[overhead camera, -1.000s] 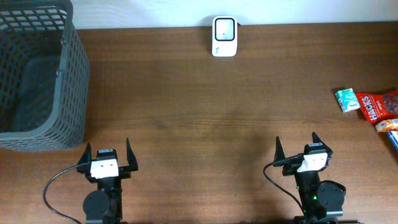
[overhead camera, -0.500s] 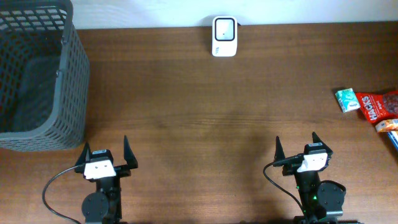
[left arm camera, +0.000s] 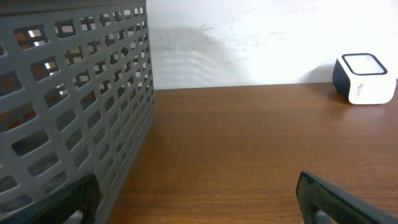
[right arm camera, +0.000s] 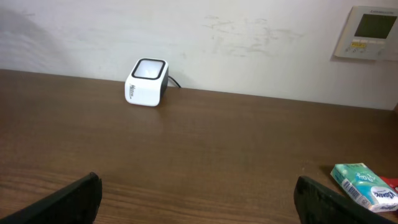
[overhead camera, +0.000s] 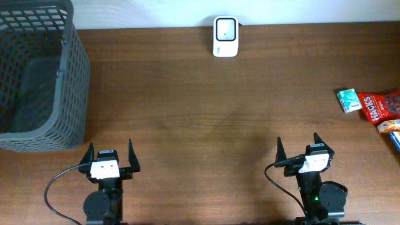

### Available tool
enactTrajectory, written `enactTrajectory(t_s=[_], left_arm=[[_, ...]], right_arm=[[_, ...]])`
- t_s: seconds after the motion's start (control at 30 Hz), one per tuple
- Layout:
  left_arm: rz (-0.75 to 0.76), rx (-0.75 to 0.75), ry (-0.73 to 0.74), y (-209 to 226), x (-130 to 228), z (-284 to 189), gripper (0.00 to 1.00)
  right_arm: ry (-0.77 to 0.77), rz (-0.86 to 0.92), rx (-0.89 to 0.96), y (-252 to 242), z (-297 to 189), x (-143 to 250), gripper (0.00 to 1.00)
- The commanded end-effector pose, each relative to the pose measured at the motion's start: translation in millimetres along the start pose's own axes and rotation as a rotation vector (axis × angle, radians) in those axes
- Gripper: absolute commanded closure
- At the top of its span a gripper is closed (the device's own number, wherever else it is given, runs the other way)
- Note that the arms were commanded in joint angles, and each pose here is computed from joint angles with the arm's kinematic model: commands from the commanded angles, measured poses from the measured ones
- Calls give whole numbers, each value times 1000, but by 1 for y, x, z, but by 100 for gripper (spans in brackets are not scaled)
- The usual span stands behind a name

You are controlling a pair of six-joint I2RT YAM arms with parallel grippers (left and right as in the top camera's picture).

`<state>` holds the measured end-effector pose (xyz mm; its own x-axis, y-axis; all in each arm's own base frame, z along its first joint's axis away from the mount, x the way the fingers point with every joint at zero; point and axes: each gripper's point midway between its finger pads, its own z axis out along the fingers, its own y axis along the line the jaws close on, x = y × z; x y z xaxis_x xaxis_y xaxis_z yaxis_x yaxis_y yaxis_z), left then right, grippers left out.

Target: Scan the item barcode

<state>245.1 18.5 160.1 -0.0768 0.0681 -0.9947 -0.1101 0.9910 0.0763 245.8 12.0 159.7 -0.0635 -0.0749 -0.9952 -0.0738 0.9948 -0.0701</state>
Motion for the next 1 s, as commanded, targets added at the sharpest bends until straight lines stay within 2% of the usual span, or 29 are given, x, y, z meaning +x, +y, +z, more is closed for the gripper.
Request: enactTrajectory(t_s=[0.0, 0.17, 0.97], left_arm=[[-23, -3, 2, 1, 2, 0, 1], [-76, -12, 2, 2, 2, 0, 1], [-49, 7, -1, -1, 1, 0, 1]], right_arm=[[6, 9, 19, -4, 0, 3, 2], [6, 8, 19, -4, 0, 3, 2], [6, 9, 19, -4, 0, 3, 2]])
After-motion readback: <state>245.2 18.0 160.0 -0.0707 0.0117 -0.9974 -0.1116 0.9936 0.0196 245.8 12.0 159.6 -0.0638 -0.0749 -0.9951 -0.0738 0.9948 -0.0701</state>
